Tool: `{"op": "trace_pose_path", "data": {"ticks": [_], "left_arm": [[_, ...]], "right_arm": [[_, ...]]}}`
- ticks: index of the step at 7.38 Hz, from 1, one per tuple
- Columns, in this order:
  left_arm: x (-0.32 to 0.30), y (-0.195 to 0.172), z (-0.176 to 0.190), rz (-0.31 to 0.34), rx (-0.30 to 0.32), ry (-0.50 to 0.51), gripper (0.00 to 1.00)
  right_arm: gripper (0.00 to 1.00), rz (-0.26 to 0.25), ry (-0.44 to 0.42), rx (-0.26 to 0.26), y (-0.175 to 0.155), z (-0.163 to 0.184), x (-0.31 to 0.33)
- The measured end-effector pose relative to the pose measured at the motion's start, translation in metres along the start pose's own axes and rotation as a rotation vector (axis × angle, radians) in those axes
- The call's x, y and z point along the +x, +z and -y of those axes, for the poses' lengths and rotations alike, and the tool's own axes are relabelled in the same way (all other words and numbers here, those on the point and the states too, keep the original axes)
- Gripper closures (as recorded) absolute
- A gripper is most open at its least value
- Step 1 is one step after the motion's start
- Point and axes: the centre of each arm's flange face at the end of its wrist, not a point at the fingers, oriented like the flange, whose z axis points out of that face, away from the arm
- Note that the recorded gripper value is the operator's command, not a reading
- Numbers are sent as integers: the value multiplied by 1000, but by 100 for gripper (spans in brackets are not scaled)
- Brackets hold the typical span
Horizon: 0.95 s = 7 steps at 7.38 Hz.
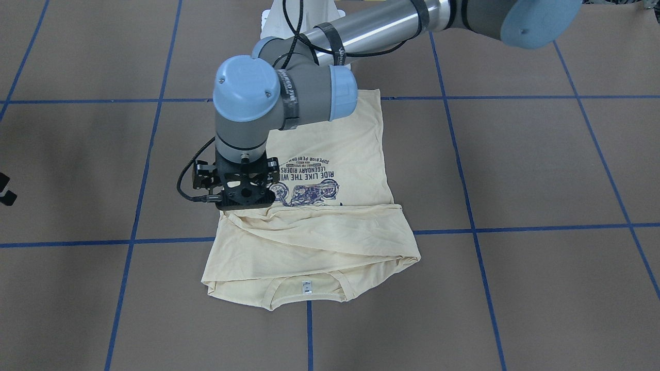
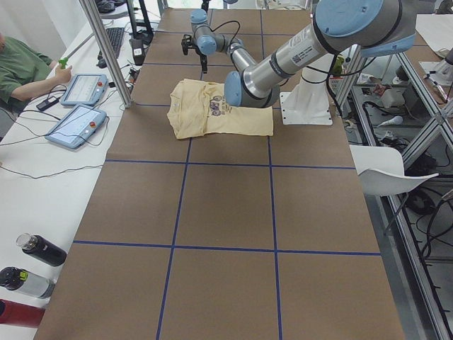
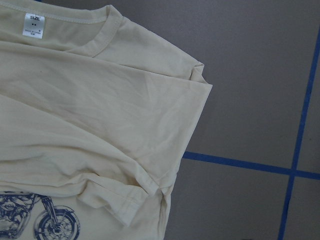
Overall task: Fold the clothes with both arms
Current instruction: 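Carry the sleeve across the shirt body with the left gripper, then release the sleeve and lower both grippers toward the shirt hem corners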
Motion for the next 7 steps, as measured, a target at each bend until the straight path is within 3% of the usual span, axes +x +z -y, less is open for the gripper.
{"op": "trace_pose_path", "data": {"ticks": [3, 7], "left_arm": [[-117, -19, -48, -14, 2, 103, 0], [-253, -42, -167, 16, 42, 259, 0]], "right_arm": [[0, 11, 92, 13, 15, -99, -103], [0, -11, 177, 56, 79, -267, -216]]}}
